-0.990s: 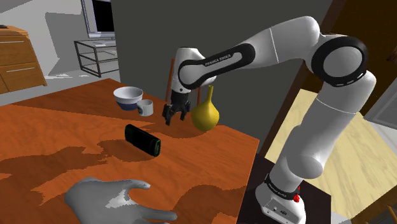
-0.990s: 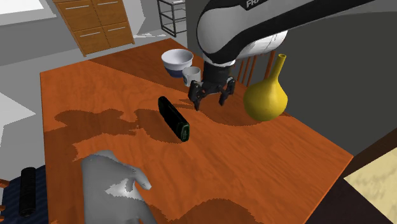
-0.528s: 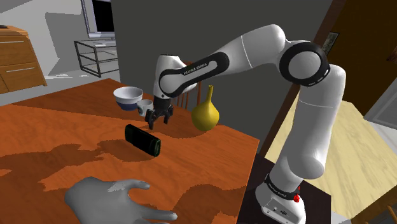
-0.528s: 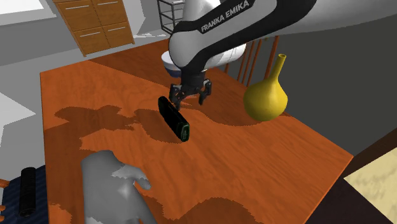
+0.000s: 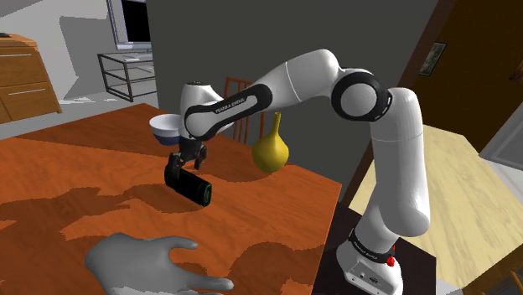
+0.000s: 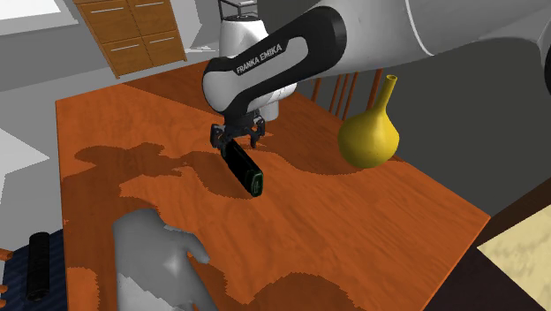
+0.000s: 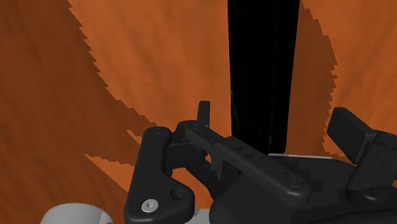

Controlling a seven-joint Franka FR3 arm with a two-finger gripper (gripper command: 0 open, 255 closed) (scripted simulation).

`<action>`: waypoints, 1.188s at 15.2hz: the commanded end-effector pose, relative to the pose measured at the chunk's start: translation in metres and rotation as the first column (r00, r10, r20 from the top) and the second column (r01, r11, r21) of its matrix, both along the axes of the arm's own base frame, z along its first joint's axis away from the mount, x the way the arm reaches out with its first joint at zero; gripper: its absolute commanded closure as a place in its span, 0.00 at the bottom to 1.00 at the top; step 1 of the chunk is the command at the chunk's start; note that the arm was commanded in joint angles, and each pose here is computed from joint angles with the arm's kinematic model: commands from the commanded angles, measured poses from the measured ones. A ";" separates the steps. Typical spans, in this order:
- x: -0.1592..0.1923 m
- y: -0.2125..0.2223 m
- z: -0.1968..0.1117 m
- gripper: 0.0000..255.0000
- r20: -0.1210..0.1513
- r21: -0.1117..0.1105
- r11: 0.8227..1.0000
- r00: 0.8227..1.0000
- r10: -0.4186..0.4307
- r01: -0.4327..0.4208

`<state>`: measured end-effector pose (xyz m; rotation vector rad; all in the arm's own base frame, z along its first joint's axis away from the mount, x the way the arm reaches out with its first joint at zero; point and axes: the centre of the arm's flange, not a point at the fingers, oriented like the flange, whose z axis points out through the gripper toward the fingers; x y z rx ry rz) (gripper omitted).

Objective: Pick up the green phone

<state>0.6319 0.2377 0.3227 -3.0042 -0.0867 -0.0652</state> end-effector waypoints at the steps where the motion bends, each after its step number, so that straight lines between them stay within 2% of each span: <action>1: 0.002 0.002 -0.010 0.00 0.002 0.000 1.000 1.000 0.001 -0.001; 7: 0.002 0.002 -0.034 0.00 0.002 0.000 1.000 1.000 0.001 -0.001; 8: 0.001 0.003 -0.033 1.00 0.002 0.000 1.000 1.000 0.001 -0.001; 18: 0.002 0.002 -0.029 1.00 0.002 0.000 1.000 1.000 0.001 -0.001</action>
